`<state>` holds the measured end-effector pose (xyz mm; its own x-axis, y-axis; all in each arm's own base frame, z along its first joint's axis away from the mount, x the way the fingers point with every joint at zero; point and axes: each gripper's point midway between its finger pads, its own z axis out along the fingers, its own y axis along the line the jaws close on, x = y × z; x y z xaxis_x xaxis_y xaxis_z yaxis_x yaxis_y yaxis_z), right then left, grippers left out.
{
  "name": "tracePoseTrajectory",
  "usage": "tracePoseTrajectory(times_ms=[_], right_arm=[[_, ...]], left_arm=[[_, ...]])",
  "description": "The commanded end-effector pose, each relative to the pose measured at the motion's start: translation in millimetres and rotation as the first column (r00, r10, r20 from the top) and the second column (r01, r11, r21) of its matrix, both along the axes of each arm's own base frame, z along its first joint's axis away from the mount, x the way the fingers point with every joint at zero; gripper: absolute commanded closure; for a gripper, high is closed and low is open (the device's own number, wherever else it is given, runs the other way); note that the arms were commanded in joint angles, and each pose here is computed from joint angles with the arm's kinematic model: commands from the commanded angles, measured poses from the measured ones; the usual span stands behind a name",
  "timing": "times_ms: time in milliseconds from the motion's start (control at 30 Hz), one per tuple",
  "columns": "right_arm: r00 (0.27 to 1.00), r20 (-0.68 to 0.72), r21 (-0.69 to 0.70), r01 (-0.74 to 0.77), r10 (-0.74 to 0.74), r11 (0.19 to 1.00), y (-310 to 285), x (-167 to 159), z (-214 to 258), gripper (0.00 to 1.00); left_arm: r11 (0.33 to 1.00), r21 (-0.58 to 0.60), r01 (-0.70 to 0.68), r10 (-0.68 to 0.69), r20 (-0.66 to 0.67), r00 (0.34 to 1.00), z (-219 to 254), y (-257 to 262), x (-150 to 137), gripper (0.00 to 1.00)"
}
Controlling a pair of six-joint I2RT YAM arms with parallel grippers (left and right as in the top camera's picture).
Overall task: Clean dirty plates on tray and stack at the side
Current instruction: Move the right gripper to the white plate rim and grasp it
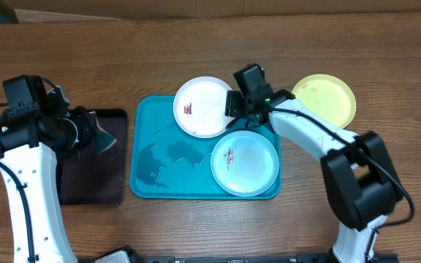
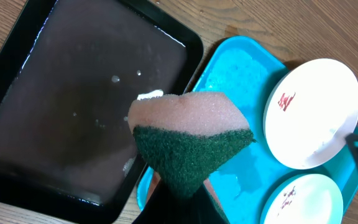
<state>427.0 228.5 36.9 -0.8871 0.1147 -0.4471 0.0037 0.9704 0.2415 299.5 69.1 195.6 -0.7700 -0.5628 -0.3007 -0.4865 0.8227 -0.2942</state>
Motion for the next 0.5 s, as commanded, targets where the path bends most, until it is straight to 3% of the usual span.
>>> tracePoseTrajectory(times_ms=[0, 167, 300, 467], right_arm=[[1.000, -0.013, -0.017, 0.017, -0.017, 1.000, -1.9, 1.8, -17.6, 0.46], [1.000, -0.026, 0.006, 0.001, -0.001, 1.000, 3.4, 0.6, -21.3, 0.56], [0.999, -0.035, 0.021, -0.009, 0.009, 1.000, 6.3, -1.2, -21.4, 0.82], [0.995, -0.072, 0.096, -0.056, 0.063, 0.994, 23.0, -7.4, -14.8, 0.93]], left_arm=[[0.999, -0.004, 0.035, -0.035, 0.010, 0.999, 0.3, -3.6, 1.7, 0.96], [0.999, -0.003, 0.037, -0.037, 0.011, 0.999, 0.4, -3.5, 1.9, 0.96], [0.999, -0.002, 0.037, -0.037, 0.013, 0.999, 0.5, -3.3, 2.5, 0.96], [0.999, -0.001, 0.048, -0.048, 0.017, 0.999, 0.8, -6.2, 4.1, 0.96]])
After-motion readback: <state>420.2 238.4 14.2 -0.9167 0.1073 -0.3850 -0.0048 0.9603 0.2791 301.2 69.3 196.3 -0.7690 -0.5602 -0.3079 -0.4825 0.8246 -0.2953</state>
